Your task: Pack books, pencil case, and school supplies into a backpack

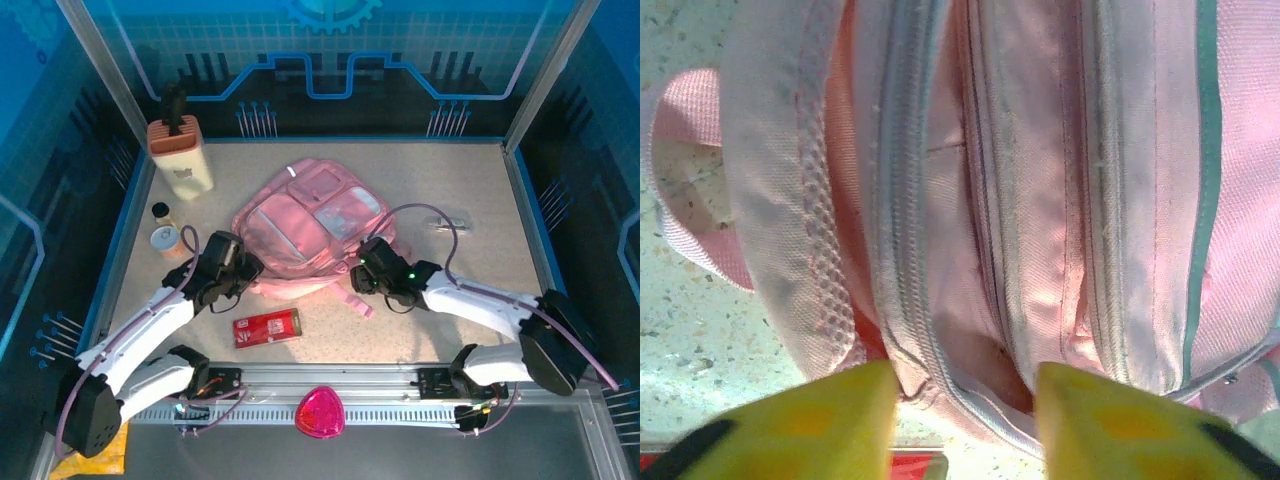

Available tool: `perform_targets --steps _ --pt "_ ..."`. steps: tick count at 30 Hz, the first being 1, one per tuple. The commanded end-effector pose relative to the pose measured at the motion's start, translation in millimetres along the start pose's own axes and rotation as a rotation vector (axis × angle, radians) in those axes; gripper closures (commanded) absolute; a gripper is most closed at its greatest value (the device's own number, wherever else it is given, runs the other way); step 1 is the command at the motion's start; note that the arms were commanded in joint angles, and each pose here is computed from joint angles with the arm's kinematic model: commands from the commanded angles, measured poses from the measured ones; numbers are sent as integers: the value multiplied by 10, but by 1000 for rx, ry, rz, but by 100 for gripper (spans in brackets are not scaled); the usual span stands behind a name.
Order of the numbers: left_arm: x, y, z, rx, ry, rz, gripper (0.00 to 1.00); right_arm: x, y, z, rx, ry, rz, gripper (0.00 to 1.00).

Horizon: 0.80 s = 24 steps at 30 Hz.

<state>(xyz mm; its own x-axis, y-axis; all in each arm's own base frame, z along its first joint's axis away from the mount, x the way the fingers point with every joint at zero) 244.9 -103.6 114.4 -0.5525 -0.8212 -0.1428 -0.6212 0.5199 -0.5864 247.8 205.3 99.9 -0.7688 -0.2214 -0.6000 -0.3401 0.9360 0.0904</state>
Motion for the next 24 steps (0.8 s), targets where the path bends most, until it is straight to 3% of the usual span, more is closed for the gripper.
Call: perform_targets --steps 1,9,12,18,24 --pt "105 -158 -159 45 20 106 50 4 -85 -43 -75 23 101 47" --pt "616 -492 -173 125 49 222 39 -434 -135 23 -209 31 332 42" --pt "763 -601 -149 115 54 276 35 -601 -102 115 -314 31 438 47" --pt "1035 -808 -62 139 61 334 32 -829 -192 258 -273 26 527 52" --pt "1167 -915 32 137 58 365 28 -851 -192 551 -238 102 552 60"
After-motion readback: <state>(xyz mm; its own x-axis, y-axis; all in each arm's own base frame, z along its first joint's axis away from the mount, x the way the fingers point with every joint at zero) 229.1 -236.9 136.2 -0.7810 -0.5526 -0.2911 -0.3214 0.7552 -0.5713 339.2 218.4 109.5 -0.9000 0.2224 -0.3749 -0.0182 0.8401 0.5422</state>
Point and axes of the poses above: each hand's point on the last joint's axis, 136 mm out from that joint toward the fingers, its own z axis out along the fingers, its own y axis along the line the jaws close on, x = y × z, the point moved 1 cm from there along -z, back along the fingers, and after that the axes turned 9 degrees about -z, right-handed, at the moved point
